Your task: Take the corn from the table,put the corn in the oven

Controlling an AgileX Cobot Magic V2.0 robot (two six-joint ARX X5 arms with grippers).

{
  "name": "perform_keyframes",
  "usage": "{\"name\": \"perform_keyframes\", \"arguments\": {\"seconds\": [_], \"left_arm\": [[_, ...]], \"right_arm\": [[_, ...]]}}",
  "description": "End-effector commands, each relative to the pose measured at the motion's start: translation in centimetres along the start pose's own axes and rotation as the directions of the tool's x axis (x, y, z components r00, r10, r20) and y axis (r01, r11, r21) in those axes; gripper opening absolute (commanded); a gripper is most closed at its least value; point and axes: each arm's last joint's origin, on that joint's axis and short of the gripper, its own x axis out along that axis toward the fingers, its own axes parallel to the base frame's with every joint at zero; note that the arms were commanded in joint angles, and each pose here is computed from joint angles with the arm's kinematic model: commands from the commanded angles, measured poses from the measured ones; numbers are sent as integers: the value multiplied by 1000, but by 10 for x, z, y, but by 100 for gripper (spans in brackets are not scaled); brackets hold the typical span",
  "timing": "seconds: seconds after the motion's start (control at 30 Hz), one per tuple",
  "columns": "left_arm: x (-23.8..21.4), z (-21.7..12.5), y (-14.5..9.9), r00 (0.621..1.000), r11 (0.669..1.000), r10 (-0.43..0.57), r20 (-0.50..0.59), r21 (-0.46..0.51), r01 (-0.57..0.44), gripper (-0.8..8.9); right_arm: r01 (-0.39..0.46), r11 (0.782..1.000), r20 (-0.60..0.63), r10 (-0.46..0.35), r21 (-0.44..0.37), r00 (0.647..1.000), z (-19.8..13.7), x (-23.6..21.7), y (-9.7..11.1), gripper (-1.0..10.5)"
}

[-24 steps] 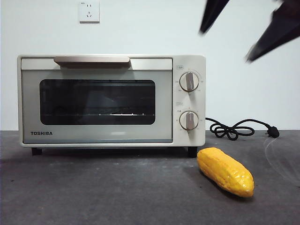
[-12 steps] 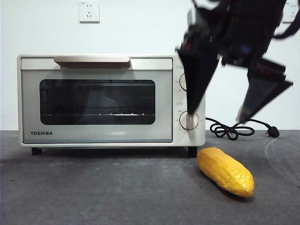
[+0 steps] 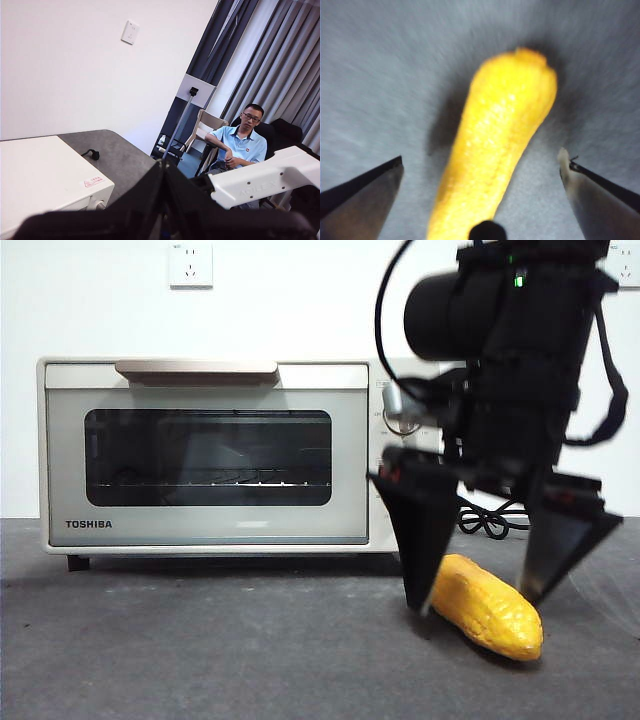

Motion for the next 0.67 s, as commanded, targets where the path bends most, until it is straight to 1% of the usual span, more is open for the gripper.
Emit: {"name": "perform_keyframes", "arguments": {"seconds": [0.03, 0.17, 0.27, 0.3, 0.5, 0.67], "left_arm": [[0, 1, -1, 1000, 1000, -7, 2, 19, 7, -4], [0, 1, -1, 1000, 1000, -7, 2, 21, 7, -4], [0, 1, -1, 1000, 1000, -7, 2, 30, 7, -4], [0, 1, -1, 1000, 1000, -7, 2, 30, 7, -4], [0, 1, -1, 1000, 1000, -5, 1, 28, 5, -4], [3, 0, 4, 1000, 1000, 2, -7, 22, -2, -4]], "right_arm": [[3, 1000, -25, -3, 0, 1000, -5, 10, -1, 469], [4, 1000, -24, -4, 0, 1000, -6, 11, -1, 189], [3, 1000, -19, -3, -2, 1000, -6, 11, -1, 7], [3, 1000, -16, -3, -3, 1000, -5, 11, -1, -20], [3, 1000, 6, -3, -7, 1000, -4, 2, 1, -15], [-15, 999, 86, 18, -39, 996, -4, -33, 11, -15]]}}
